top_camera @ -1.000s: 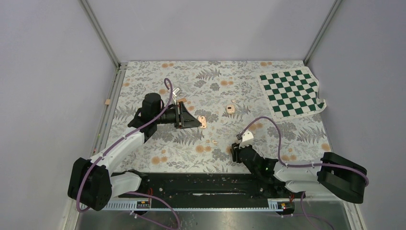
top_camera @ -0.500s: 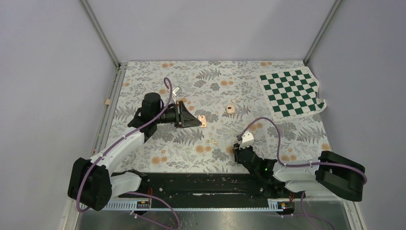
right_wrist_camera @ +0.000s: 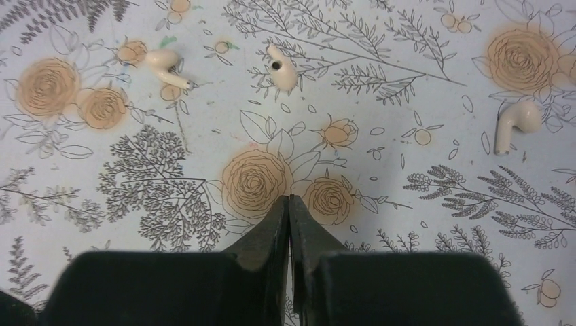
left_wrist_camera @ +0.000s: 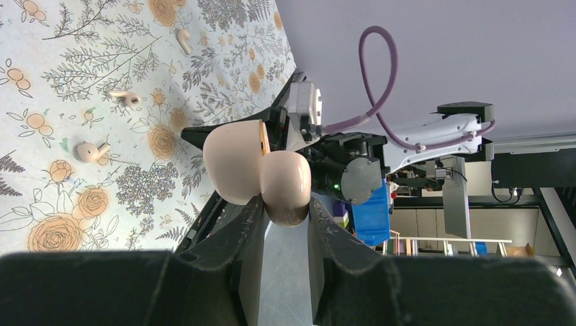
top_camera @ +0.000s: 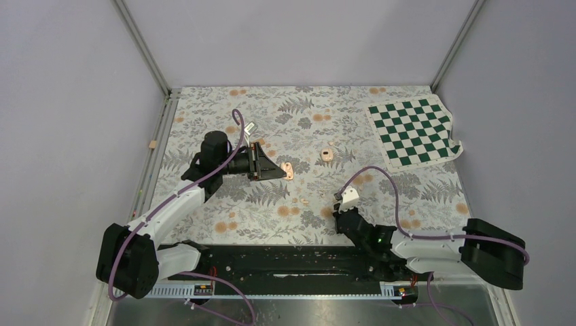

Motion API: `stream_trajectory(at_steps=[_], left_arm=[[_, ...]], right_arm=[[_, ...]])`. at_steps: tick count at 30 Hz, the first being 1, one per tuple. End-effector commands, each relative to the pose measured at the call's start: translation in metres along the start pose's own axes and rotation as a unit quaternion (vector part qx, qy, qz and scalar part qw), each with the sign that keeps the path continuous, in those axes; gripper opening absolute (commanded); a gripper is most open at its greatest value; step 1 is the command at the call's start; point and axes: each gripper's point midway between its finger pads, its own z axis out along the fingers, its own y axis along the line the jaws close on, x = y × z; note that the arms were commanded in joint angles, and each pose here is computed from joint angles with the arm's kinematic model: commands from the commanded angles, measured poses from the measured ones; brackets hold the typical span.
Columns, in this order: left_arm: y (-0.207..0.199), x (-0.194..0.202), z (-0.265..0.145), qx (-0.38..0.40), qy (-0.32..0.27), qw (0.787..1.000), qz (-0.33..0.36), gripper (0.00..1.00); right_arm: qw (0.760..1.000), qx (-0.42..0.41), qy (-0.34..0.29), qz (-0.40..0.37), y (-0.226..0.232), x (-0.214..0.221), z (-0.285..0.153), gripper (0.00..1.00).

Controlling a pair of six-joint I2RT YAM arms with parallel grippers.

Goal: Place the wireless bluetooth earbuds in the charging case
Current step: Pick up the earbud from the center of the board.

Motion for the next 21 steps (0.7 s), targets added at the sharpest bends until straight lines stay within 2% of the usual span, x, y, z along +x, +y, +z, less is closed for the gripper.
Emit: stream_trajectory(at_steps=[1, 6, 10, 16, 20, 21], left_arm=[[-0.024, -0.014, -0.003, 0.03, -0.014, 0.998, 0.046, 0.0], [-0.01, -0.01, -0.002, 0.01, -0.001, 0.999, 0.045, 0.0], [-0.003, -0.01, -0.006, 0.003, -0.004, 0.999, 0.042, 0.0], [-0.001, -0.015, -0.016, -0.012, -0.016, 0.998, 0.053, 0.0], [0.0, -0.013, -0.018, -0.02, -0.022, 0.998, 0.054, 0.0], [0.001, -0.014, -0.018, -0.02, -0.024, 0.998, 0.053, 0.0]], right_arm=[[1.0, -0.009, -0.012, 0.014, 0.01, -0.031, -0.012, 0.05], [1.0, -0.023, -0.009, 0.019, 0.013, -0.06, -0.033, 0.03], [1.0, -0.004, -0.02, 0.014, 0.006, -0.074, -0.038, 0.16], [0.997, -0.044, -0.031, 0.062, 0.007, -0.099, -0.015, 0.25], [0.995, -0.072, -0.068, 0.019, 0.014, -0.109, 0.0, 0.33], [0.994, -0.078, -0.08, 0.009, 0.016, -0.11, 0.004, 0.38]])
